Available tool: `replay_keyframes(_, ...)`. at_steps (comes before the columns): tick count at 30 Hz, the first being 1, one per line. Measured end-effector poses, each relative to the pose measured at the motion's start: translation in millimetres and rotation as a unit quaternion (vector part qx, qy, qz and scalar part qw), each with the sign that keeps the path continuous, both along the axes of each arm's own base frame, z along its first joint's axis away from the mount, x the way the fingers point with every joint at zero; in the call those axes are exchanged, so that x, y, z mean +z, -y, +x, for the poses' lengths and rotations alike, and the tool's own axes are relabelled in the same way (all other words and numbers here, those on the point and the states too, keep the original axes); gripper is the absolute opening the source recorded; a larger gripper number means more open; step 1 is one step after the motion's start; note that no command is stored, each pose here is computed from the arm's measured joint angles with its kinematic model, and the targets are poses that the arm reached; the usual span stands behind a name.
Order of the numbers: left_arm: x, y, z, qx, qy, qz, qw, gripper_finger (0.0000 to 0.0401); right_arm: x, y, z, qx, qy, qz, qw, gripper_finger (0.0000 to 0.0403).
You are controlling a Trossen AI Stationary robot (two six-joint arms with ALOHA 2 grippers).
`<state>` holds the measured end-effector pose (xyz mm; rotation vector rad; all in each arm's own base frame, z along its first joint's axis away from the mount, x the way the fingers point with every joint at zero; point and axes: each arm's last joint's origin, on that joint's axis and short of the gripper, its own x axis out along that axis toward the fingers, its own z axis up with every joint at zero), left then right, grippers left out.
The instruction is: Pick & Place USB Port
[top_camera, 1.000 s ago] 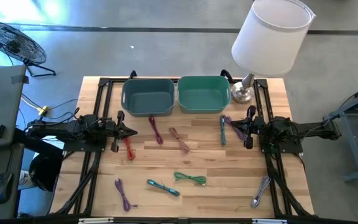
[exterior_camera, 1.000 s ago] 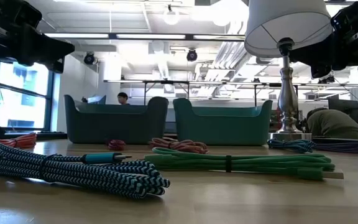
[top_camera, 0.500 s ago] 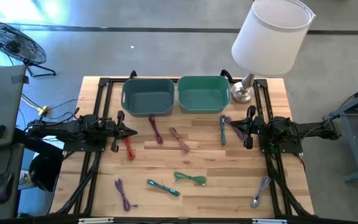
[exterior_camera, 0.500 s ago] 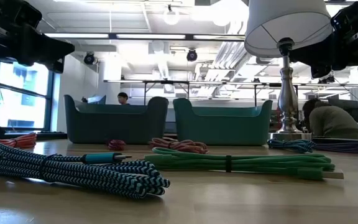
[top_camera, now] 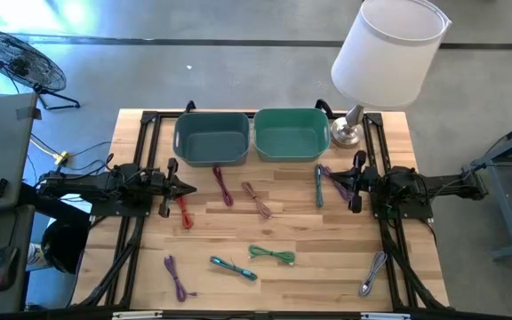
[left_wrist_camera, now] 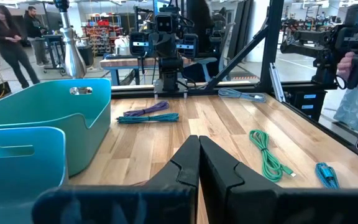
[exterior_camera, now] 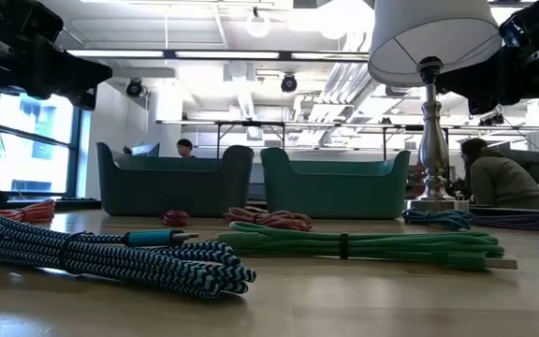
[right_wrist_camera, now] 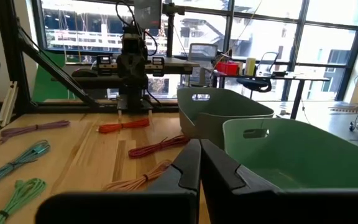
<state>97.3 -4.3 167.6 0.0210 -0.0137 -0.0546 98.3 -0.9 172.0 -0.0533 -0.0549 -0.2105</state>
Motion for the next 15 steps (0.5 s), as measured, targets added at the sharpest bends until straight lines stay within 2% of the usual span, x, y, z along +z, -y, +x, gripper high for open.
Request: replay_keyframes(15,0.0,0.0,0.0,0.0,0.0,0.0,1.0,0.0001,4.5,0.0,-0.4,0.0,0.024,0.004,1.0,0.0)
